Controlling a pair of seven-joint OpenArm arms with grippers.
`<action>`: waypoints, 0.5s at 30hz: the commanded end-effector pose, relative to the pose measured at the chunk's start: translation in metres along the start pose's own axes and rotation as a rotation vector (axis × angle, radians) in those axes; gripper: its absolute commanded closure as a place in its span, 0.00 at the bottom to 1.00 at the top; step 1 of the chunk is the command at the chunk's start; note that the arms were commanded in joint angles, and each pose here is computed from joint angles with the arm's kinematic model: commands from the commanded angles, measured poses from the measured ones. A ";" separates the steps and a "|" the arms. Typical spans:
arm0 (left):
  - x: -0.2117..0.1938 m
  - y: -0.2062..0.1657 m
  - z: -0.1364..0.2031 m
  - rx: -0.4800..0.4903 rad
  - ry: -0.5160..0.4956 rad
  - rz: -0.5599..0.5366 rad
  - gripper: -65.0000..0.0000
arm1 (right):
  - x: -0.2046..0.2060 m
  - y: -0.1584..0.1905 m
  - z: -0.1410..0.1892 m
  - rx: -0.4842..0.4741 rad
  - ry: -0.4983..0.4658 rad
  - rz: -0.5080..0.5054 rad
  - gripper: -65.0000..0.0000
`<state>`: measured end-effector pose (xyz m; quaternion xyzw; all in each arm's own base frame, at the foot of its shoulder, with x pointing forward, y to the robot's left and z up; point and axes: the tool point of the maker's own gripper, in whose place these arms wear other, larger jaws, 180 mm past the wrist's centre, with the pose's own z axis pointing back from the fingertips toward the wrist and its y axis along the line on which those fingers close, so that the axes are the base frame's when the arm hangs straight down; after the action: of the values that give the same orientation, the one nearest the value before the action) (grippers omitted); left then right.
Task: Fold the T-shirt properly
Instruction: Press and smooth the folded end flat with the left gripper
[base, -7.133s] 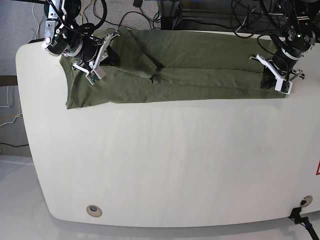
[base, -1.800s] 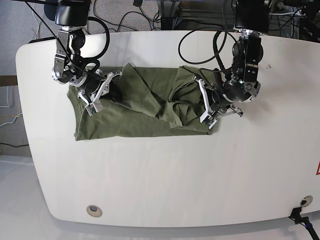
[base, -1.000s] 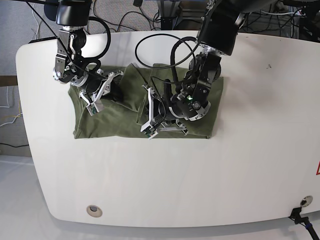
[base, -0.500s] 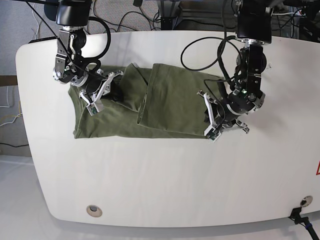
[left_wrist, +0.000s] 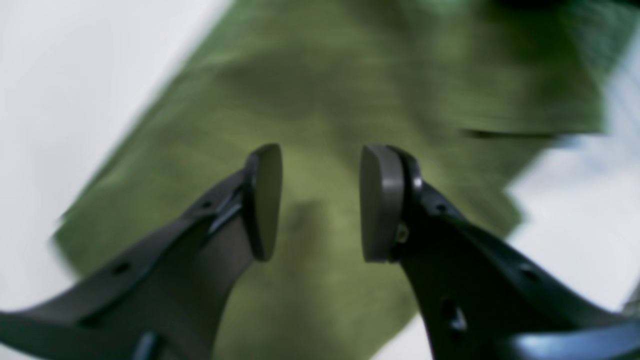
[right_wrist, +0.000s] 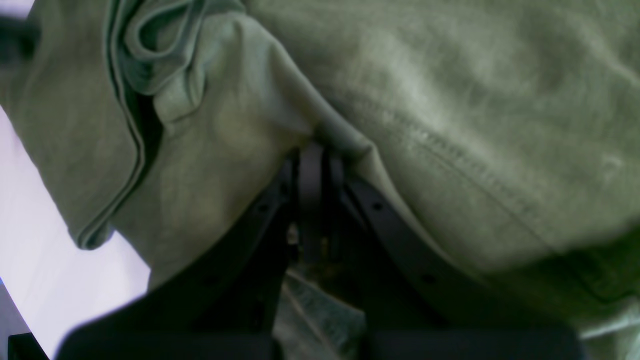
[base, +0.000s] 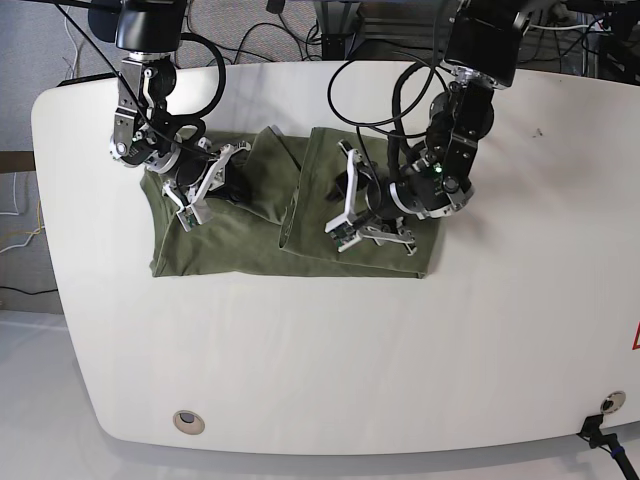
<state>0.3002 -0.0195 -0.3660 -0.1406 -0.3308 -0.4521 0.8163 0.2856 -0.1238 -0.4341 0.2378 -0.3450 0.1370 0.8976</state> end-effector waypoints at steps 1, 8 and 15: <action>0.016 -0.004 0.008 0.007 -0.050 -0.046 0.66 | -0.031 -0.009 0.003 -0.044 0.147 0.027 1.00; 0.021 -0.003 0.008 0.005 -0.095 -0.057 0.57 | -0.032 -0.009 0.003 -0.044 0.148 0.027 1.00; 0.061 0.012 -0.016 -0.012 -0.112 0.003 0.51 | -0.032 -0.009 0.003 -0.044 0.148 0.027 1.00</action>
<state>0.3210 -0.0545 -0.3542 -0.1631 -0.3478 -0.4608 0.8001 0.2853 -0.1227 -0.4343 0.2391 -0.3450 0.1368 0.8973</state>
